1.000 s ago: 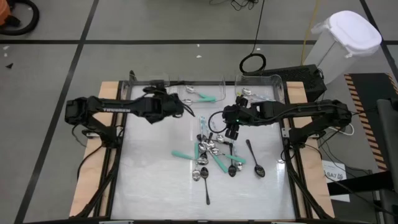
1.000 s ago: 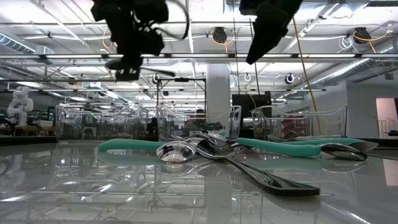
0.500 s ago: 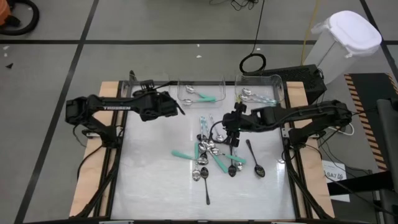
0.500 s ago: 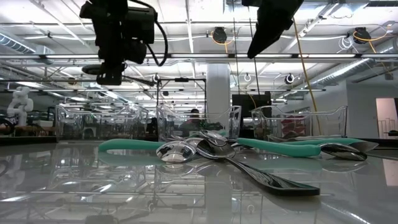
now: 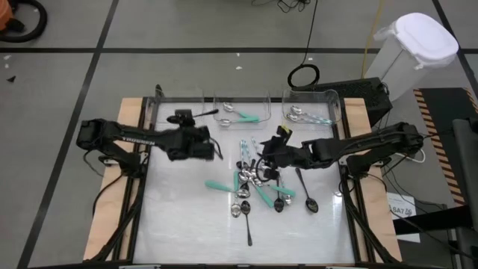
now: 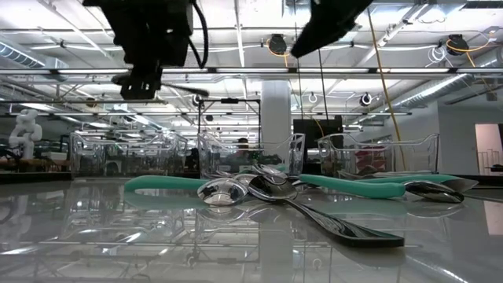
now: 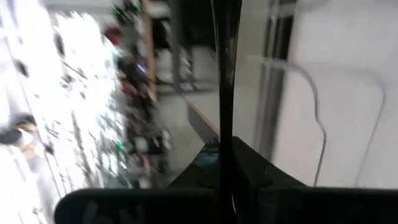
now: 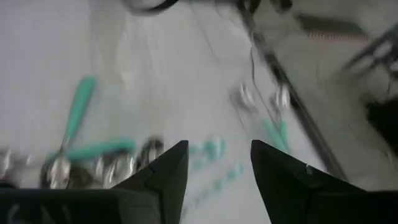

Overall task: Sort silverware by color (type)
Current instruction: Put the black spoon into the left transparent bin

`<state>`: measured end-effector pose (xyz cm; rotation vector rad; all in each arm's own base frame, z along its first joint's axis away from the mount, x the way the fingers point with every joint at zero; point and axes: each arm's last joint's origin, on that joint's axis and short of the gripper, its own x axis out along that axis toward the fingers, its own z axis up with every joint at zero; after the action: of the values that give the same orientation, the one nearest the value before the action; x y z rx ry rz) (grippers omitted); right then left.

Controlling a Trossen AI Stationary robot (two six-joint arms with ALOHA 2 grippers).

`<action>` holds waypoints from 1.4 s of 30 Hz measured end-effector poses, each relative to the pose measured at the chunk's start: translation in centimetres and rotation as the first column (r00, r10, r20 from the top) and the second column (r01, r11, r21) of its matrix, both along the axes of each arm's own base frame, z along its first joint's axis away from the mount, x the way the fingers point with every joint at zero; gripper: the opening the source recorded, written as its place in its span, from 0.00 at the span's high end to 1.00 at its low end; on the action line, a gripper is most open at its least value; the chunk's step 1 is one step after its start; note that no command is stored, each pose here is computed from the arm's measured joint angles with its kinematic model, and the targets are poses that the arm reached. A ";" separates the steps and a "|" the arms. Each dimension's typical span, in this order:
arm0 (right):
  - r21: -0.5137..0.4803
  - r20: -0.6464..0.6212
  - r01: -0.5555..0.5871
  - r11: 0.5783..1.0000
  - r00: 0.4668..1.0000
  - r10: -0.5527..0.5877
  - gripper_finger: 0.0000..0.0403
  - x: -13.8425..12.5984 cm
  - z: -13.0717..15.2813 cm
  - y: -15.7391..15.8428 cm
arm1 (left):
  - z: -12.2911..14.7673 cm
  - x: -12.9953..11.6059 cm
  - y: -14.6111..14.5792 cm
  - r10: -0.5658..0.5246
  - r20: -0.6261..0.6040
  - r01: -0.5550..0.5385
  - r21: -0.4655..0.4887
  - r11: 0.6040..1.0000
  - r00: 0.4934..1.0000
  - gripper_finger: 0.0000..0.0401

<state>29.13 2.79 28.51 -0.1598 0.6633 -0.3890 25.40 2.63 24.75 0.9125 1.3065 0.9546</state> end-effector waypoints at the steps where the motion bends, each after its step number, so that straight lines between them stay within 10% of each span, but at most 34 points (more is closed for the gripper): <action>1: -0.011 0.038 -0.017 1.000 0.999 0.017 0.57 0.3 -0.5 -0.1 | 0.1 0.1 -0.8 -0.028 0.008 0.028 0.026 0.999 1.000 0.97; 13: -0.180 0.426 -0.209 0.961 0.864 0.268 0.57 2.1 -0.5 -2.1 | 1.0 -0.3 -7.1 -0.259 0.034 0.232 0.347 0.909 0.965 0.97; 33: -0.252 0.599 -0.277 0.927 0.708 0.374 0.59 5.0 -0.2 -8.0 | 1.0 -0.3 -7.3 -0.269 0.043 0.237 0.351 0.906 0.962 0.97; 42: -0.196 0.564 -0.324 0.926 0.735 0.376 0.63 8.3 -1.2 -9.5 | 1.0 -0.3 -7.3 -0.269 0.022 0.244 0.351 0.904 0.963 0.97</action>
<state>37.46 -6.68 27.30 -0.2269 -0.0192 -0.0814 25.07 -4.70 25.77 1.2772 0.9418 1.0133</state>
